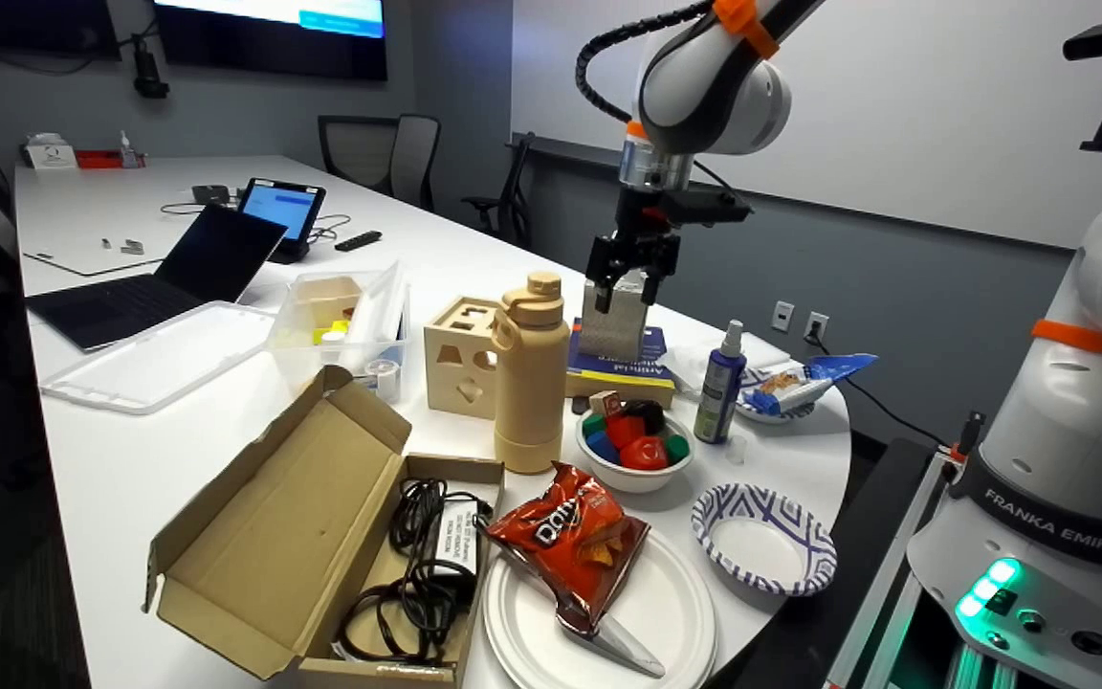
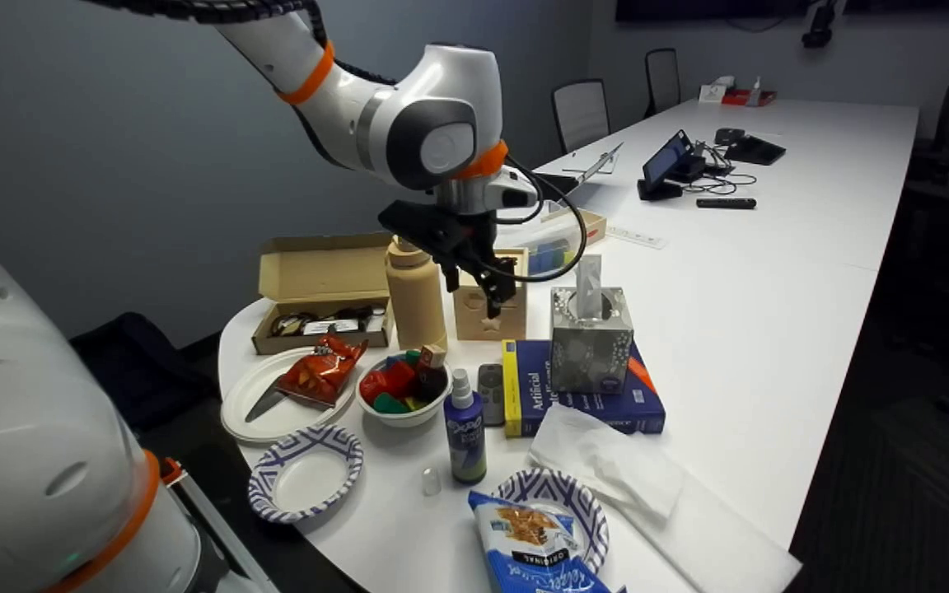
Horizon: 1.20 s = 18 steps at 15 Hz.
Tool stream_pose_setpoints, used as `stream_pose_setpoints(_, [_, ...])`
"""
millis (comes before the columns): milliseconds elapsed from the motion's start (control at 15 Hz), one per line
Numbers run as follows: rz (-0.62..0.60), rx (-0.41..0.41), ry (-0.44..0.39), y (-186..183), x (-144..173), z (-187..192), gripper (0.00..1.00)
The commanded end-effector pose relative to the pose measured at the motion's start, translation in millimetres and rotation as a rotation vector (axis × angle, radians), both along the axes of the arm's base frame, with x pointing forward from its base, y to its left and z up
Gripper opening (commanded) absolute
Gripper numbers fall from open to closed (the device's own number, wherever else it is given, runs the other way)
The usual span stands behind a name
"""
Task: Press a button on the remote
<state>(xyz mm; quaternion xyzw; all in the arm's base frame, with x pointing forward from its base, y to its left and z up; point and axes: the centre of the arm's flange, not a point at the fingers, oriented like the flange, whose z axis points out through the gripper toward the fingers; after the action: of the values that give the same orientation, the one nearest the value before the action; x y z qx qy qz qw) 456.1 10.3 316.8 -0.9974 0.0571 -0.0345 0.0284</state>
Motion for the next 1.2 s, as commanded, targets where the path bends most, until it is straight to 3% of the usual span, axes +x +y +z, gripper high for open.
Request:
stream_pose_setpoints(0, [-0.069,0.023,-0.025,1,16,-30,1.00])
stream_pose_setpoints(67, [-0.085,0.019,-0.022,2,19,-36,0.77])
stream_pose_setpoints(133, [-0.101,0.010,-0.018,3,21,-41,0.74])
stream_pose_setpoints(733, [-0.284,-0.004,0.023,5,40,-92,0.04])
stream_pose_setpoints(800, [-0.295,-0.004,0.030,5,42,-97,0.00])
stream_pose_setpoints(1133, [-0.328,0.010,0.073,2,47,-121,0.00])
